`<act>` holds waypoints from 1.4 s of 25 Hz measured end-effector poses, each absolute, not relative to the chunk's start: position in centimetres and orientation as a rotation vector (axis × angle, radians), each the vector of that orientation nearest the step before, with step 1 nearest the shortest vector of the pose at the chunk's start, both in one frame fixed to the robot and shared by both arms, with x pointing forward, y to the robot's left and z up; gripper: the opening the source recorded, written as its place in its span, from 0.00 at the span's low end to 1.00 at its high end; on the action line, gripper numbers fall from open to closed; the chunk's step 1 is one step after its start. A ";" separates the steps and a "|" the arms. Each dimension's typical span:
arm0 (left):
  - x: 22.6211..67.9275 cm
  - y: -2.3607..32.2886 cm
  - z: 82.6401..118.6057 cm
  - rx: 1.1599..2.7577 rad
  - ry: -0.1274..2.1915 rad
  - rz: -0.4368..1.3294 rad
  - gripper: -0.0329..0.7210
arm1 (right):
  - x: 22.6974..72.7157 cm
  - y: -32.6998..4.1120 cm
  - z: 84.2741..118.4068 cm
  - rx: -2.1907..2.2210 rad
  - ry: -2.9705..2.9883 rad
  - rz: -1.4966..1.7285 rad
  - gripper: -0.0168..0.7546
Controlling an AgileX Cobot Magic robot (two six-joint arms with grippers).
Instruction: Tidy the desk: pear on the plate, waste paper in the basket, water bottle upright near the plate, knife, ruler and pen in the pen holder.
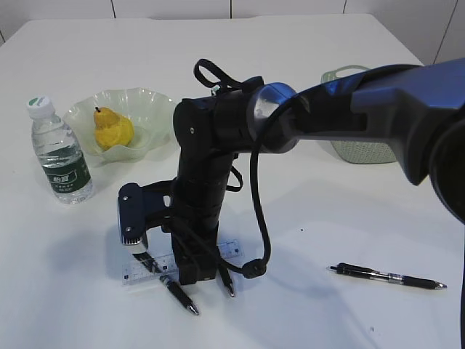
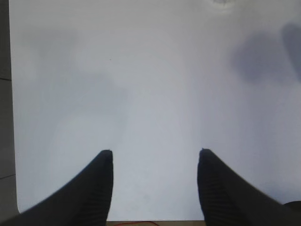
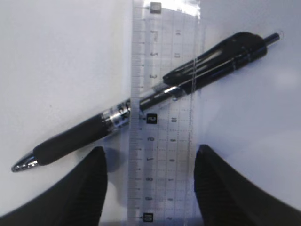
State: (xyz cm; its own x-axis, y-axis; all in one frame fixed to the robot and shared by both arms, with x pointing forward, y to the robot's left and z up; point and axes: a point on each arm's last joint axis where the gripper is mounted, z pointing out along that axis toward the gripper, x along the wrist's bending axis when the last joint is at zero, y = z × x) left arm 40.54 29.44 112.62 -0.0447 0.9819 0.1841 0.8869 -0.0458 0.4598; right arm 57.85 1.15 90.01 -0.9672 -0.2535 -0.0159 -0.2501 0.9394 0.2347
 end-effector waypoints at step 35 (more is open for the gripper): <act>40.5 29.4 112.6 2.020 2.019 0.696 0.58 | 57.8 1.2 90.0 0.183 -3.073 -0.380 0.42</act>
